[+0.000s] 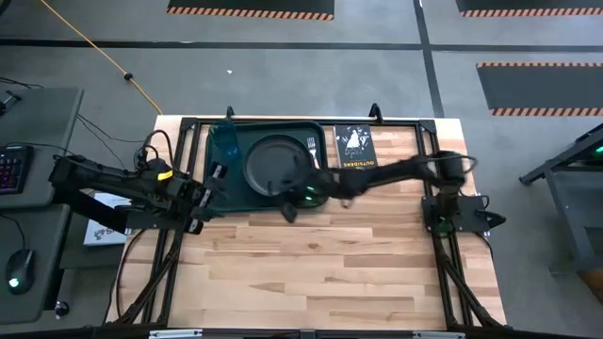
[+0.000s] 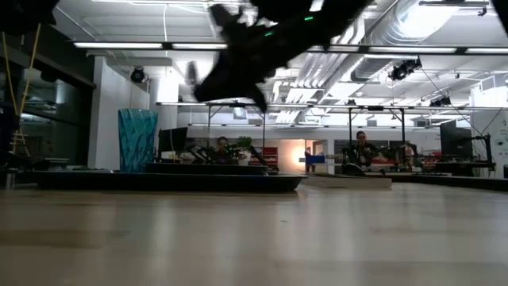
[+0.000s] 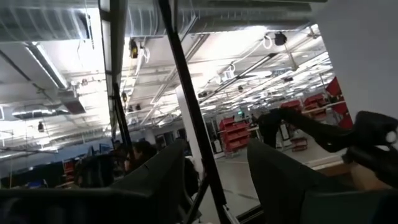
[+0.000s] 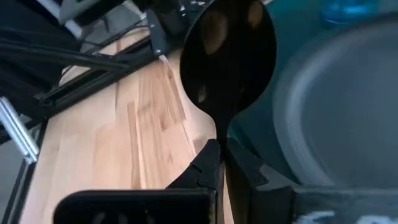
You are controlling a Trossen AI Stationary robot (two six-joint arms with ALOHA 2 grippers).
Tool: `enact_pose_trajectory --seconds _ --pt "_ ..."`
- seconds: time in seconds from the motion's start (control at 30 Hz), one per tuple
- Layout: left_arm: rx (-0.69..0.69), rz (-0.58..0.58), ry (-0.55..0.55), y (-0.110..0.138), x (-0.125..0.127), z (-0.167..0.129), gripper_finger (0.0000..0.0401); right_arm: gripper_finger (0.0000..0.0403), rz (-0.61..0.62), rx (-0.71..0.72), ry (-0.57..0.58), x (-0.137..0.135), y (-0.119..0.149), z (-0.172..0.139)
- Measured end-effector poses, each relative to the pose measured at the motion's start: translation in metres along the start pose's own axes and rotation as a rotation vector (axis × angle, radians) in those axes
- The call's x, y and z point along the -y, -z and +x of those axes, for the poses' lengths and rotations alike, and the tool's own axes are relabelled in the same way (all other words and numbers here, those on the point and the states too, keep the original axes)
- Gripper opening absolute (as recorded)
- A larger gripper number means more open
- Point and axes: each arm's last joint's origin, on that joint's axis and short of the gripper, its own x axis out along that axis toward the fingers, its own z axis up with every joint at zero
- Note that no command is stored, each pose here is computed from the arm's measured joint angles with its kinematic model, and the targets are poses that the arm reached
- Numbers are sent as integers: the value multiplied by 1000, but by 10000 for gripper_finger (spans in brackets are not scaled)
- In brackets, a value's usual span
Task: Pick and place plate/cup/fork/spoon on tray
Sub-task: Put the black spoon on the dark green tray
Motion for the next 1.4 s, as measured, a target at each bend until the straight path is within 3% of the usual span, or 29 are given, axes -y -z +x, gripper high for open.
enact_pose_trajectory --seconds 0.13,0.27,1.27,1.4 --pt "-2 -4 4 0 1 0 165 0 -37 -69 -16 11 -18 34" --pt "-16 -15 4 2 1 0 165 0 -46 -67 -29 16 -34 46" --pt "-64 7 -62 6 -1 0 165 0 -109 10 18 16 -46 45" --pt "-65 53 -63 6 -1 0 165 0 -115 85 23 14 -52 45"
